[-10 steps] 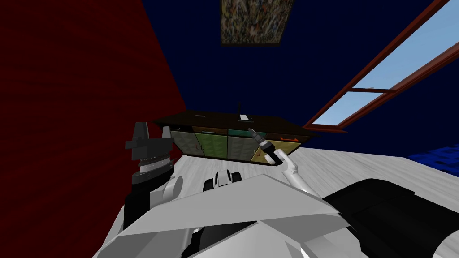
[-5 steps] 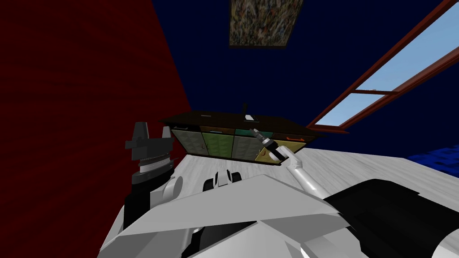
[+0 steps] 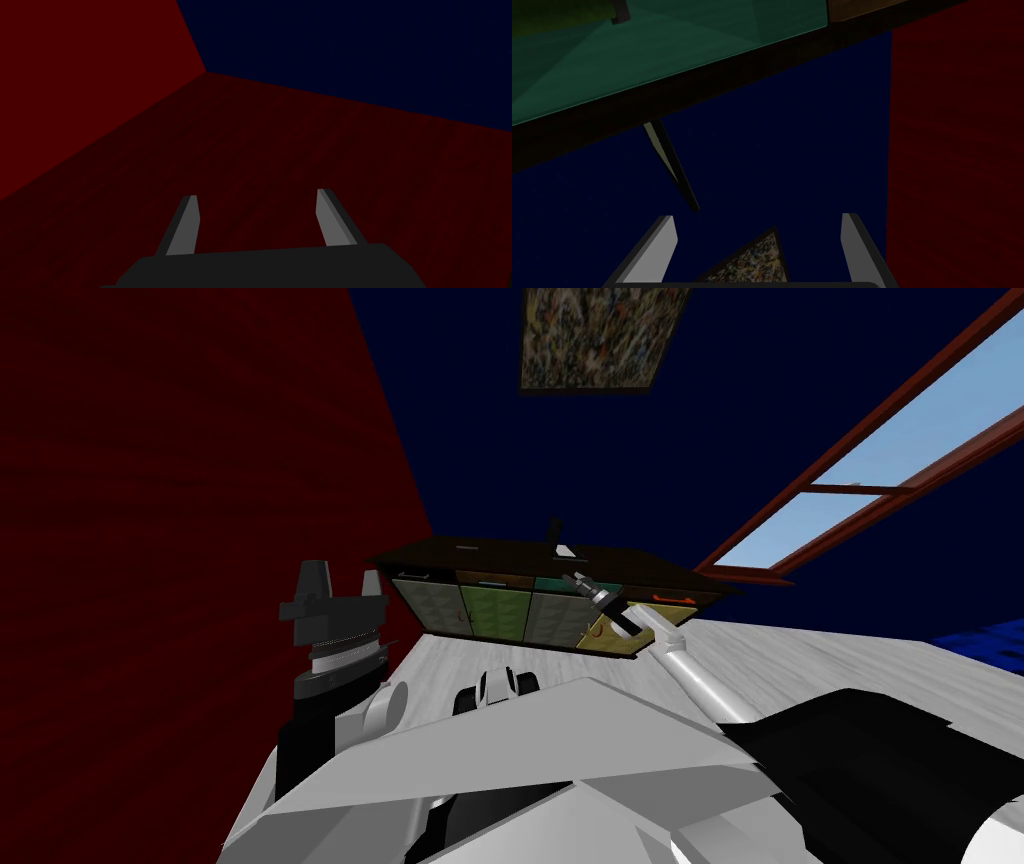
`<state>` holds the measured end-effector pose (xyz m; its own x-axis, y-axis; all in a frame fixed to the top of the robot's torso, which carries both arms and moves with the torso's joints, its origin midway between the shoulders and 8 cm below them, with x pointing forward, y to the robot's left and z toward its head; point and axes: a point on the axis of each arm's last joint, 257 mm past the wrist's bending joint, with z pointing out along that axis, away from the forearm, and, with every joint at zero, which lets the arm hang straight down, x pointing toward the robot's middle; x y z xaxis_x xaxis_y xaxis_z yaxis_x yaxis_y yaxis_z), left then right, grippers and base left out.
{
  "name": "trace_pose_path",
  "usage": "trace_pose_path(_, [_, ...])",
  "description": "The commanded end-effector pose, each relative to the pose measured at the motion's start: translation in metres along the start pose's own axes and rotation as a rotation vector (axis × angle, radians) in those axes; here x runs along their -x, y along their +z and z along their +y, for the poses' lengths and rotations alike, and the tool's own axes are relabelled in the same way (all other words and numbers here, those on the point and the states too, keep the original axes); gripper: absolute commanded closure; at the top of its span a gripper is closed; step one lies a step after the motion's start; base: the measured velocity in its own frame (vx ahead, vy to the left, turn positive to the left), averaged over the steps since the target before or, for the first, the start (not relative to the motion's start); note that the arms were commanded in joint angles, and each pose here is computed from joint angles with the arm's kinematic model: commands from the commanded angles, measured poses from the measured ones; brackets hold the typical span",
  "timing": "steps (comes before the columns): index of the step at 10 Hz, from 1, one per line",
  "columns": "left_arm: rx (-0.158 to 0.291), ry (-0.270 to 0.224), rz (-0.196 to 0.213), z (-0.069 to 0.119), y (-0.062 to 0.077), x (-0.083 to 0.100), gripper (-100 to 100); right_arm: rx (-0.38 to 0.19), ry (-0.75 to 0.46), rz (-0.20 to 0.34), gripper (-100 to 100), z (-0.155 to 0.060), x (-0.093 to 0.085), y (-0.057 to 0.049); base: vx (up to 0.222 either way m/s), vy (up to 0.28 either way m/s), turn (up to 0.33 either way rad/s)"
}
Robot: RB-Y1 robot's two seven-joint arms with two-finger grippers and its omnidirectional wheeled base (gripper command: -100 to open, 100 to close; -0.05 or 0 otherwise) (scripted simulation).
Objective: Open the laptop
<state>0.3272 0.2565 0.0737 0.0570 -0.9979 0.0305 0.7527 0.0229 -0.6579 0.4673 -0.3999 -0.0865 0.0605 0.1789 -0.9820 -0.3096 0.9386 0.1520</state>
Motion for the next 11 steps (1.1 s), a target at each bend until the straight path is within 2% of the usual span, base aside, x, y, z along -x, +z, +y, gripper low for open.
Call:
trace_pose_path(1, [0.0, 0.0, 0.0, 0.0, 0.0, 0.0, 0, -0.054, -0.121, 0.049, -100, -0.037, 0.006, -0.004, 0.077, 0.104, 0.018])
trace_pose_path(2, [0.0, 0.0, 0.0, 0.0, 0.0, 0.0, 0, -0.061, -0.119, 0.053, -100, -0.04, 0.004, -0.005, 0.071, 0.077, 0.012])
trace_pose_path(4, [0.0, 0.0, 0.0, 0.0, 0.0, 0.0, 0, -0.121, -0.251, 0.097, -100, -0.079, 0.016, -0.009, 0.101, 0.127, 0.025])
trace_pose_path(5, [0.0, 0.0, 0.0, 0.0, 0.0, 0.0, 0, -0.132, -0.259, 0.108, -100, -0.086, 0.016, -0.011, 0.093, 0.114, 0.01])
trace_pose_path(7, [0.0, 0.0, 0.0, 0.0, 0.0, 0.0, 0, -0.206, -0.384, 0.158, -100, -0.13, 0.032, -0.021, 0.112, 0.108, 0.032])
trace_pose_path(8, [0.0, 0.0, 0.0, 0.0, 0.0, 0.0, 0, -0.204, -0.393, 0.16, -100, -0.13, 0.034, -0.02, 0.106, 0.08, 0.011])
trace_pose_path(9, [0.0, 0.0, 0.0, 0.0, 0.0, 0.0, 0, -0.24, -0.457, 0.185, -100, -0.151, 0.045, -0.026, 0.106, 0.105, 0.022])
trace_pose_path(10, [0.0, 0.0, 0.0, 0.0, 0.0, 0.0, 0, -0.24, -0.457, 0.185, -100, -0.151, 0.045, -0.026, 0.098, 0.075, 0.006])
trace_pose_path(11, [0.0, 0.0, 0.0, 0.0, 0.0, 0.0, 0, -0.276, -0.519, 0.208, -100, -0.172, 0.057, -0.032, 0.11, 0.064, 0.036])
